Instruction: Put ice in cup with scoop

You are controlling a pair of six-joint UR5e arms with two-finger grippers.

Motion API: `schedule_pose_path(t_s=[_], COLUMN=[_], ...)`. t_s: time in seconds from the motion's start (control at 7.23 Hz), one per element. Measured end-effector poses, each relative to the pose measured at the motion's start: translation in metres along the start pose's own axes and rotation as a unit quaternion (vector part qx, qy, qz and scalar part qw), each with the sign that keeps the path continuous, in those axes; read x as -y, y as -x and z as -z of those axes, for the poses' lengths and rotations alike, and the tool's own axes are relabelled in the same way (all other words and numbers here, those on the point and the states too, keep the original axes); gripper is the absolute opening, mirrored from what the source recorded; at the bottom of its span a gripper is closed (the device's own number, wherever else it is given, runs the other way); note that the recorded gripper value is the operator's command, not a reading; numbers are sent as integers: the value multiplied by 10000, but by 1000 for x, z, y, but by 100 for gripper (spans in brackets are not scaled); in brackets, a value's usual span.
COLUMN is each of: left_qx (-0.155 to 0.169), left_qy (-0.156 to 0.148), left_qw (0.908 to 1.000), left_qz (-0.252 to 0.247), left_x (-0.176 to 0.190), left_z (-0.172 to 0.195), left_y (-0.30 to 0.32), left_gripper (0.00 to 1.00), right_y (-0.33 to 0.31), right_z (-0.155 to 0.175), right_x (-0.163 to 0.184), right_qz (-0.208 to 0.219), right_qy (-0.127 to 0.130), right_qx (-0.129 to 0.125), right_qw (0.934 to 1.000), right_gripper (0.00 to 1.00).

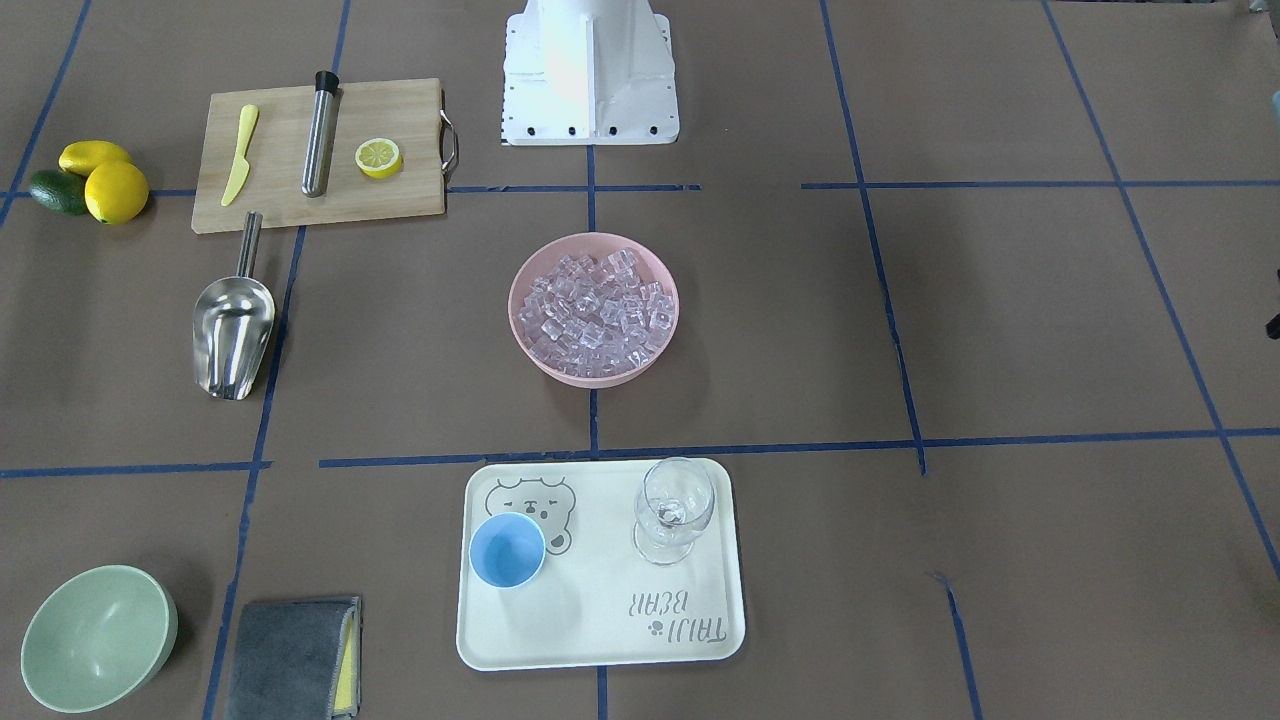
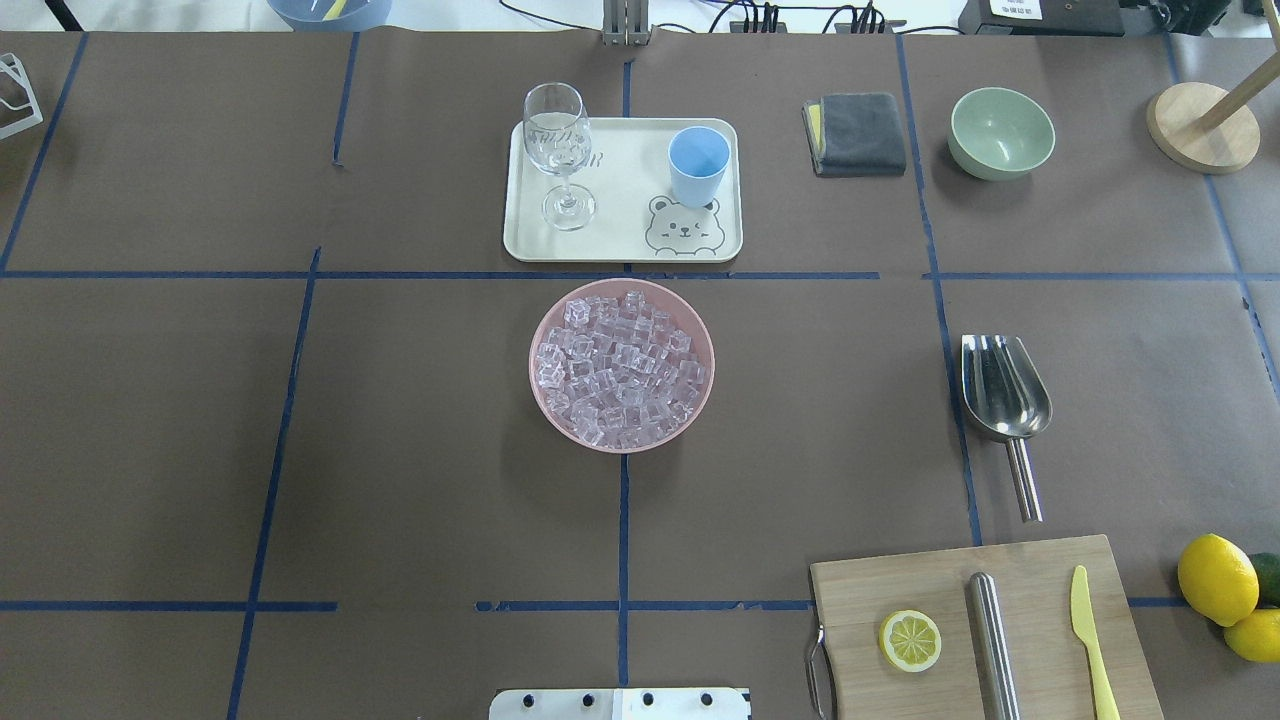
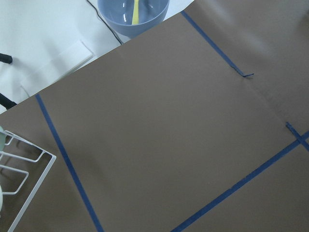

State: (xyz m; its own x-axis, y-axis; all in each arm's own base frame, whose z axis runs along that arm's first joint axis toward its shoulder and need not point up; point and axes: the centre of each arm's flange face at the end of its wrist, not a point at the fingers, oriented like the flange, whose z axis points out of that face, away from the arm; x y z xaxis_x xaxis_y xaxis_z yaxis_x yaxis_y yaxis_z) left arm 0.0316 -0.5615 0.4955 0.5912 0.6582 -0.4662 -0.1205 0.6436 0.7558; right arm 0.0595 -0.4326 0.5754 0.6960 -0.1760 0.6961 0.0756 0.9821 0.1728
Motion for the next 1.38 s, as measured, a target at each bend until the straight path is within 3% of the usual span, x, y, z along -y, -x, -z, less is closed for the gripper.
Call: schedule_pose_path(t_s=[0.28, 0.55, 0.97, 1.38], left_qx=[-574, -1188, -1997, -2155], left_qy=[-485, -693, -838, -1150], left_qw=[9921, 9786, 9510, 9339], left_qz=[-1004, -1532, -2207, -2611], left_x=[18, 22, 32, 66], left_z=[-42, -84, -146, -208], left_y=[-71, -137, -237, -350], left_gripper=[100, 100, 100, 100], right_y=[20, 30, 38, 39], right_z=[3, 5, 1, 0], right_x=[6, 8, 10, 10], right_qz=[-49, -5, 83, 96], right_qy=[-28, -39, 11, 23], right_qx=[14, 28, 45, 48], right_qw=[10000, 10000, 10000, 9999], right_gripper=[100, 100, 100, 100])
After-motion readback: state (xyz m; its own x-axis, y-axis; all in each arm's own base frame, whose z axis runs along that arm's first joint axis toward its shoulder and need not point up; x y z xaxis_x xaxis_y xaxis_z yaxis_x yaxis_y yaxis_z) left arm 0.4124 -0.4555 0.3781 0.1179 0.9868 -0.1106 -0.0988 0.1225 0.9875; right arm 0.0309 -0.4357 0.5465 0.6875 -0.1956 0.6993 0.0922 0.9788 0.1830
